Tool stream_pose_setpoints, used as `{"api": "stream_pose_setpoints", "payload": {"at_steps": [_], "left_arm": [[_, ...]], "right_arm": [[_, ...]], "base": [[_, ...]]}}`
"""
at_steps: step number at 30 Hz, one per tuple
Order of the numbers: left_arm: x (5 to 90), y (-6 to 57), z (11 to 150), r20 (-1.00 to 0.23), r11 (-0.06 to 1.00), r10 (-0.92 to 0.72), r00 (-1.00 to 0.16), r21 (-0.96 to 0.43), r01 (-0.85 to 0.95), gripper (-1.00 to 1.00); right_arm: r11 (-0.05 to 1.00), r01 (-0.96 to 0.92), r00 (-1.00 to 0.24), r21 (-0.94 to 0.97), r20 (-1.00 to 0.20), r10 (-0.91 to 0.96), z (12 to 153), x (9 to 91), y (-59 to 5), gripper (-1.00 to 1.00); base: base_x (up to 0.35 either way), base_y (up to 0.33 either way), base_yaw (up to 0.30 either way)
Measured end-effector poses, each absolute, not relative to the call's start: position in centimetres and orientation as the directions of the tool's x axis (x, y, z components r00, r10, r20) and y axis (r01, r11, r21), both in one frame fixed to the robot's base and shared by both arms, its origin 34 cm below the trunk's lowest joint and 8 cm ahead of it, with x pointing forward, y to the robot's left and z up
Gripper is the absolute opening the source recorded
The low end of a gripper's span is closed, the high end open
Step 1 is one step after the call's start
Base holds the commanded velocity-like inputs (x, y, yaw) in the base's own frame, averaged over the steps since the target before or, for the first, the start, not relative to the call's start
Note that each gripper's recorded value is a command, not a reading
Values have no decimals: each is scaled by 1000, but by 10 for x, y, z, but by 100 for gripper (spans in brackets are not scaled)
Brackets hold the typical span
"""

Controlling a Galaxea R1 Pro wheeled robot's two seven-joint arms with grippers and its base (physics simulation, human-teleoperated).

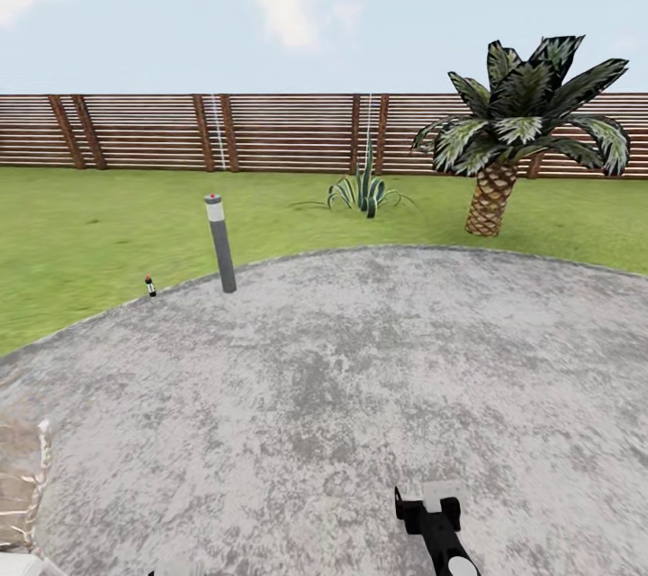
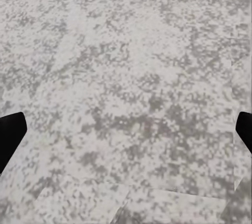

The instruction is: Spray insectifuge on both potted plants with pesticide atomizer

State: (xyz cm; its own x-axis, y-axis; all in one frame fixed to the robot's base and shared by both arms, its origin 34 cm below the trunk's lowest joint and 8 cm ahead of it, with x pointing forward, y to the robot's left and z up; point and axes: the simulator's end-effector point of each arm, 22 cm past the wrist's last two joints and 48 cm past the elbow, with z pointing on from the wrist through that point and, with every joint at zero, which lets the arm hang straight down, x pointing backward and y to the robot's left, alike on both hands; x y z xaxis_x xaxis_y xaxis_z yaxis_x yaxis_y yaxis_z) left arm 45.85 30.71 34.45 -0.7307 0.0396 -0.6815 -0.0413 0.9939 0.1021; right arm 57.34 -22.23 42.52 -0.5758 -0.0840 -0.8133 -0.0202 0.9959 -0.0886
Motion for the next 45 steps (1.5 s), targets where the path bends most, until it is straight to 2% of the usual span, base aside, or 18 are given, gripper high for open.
{"api": "stream_pose_setpoints", "payload": {"at_steps": [15, 45], "left_arm": [[458, 308, 345, -682, 994, 37, -731, 102, -44, 100], [458, 307, 345, -682, 994, 39, -731, 102, -42, 100]], "right_arm": [[996, -20, -575, -88, -814, -84, 426, 574, -222, 100], [996, -19, -574, -89, -814, -84, 426, 574, -222, 100]], "base": [[337, -76, 46], [337, -76, 255]]}}
